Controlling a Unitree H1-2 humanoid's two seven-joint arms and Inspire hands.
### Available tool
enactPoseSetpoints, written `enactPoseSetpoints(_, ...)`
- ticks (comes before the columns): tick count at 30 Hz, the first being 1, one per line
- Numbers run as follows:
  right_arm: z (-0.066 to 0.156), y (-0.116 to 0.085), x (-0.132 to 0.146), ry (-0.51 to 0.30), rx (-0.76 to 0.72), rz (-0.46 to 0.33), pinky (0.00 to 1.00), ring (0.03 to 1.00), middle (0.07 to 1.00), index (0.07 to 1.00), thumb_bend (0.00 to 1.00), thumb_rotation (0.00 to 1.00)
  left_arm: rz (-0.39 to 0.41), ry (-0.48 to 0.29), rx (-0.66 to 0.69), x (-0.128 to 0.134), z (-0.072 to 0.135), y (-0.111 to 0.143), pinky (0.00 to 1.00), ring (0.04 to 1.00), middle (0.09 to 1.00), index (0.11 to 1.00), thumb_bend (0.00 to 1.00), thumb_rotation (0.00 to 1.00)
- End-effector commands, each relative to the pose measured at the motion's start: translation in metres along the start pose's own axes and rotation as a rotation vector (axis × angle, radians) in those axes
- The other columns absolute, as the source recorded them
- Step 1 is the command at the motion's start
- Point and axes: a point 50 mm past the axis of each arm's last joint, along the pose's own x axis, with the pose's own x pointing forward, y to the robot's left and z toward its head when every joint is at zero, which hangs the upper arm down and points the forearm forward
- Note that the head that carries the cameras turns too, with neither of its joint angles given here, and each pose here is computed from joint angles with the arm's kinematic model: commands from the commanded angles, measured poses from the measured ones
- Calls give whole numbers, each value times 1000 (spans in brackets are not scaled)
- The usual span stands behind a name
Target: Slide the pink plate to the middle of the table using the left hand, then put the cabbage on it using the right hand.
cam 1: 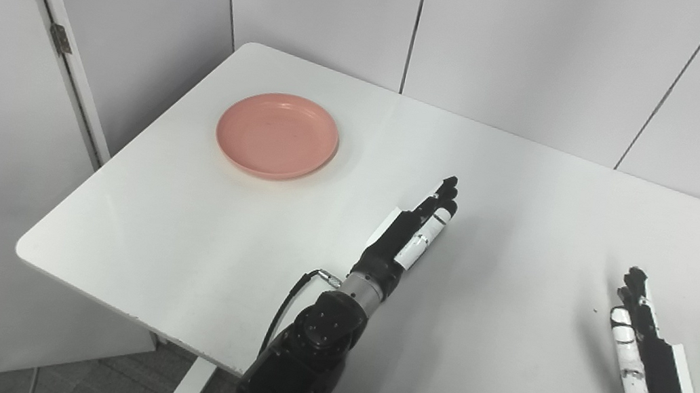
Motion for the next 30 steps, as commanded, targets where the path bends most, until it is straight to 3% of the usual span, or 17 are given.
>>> enactPoseSetpoints(1,2,-2,-1,-35,7,-21,994,991,1000,1000,131,1000,-31,90,-25,-12,-26,-14,955,978,987,969,478,1000)
enactPoseSetpoints(11,7,4,-1,-18,12,-24,990,989,995,1000,125,1000,-22,75,-43,-13,-23,-7,959,976,986,970,469,1000)
enactPoseSetpoints(17,8,7,-2,-16,17,-24,985,981,993,1000,139,1000,-28,41,-46,-12,-9,-5,973,993,1000,994,468,1000)
enactPoseSetpoints(30,4,9,1,-27,10,-10,981,978,992,997,125,1000,21,-138,-56,-7,56,9,998,1000,1000,1000,472,1000)
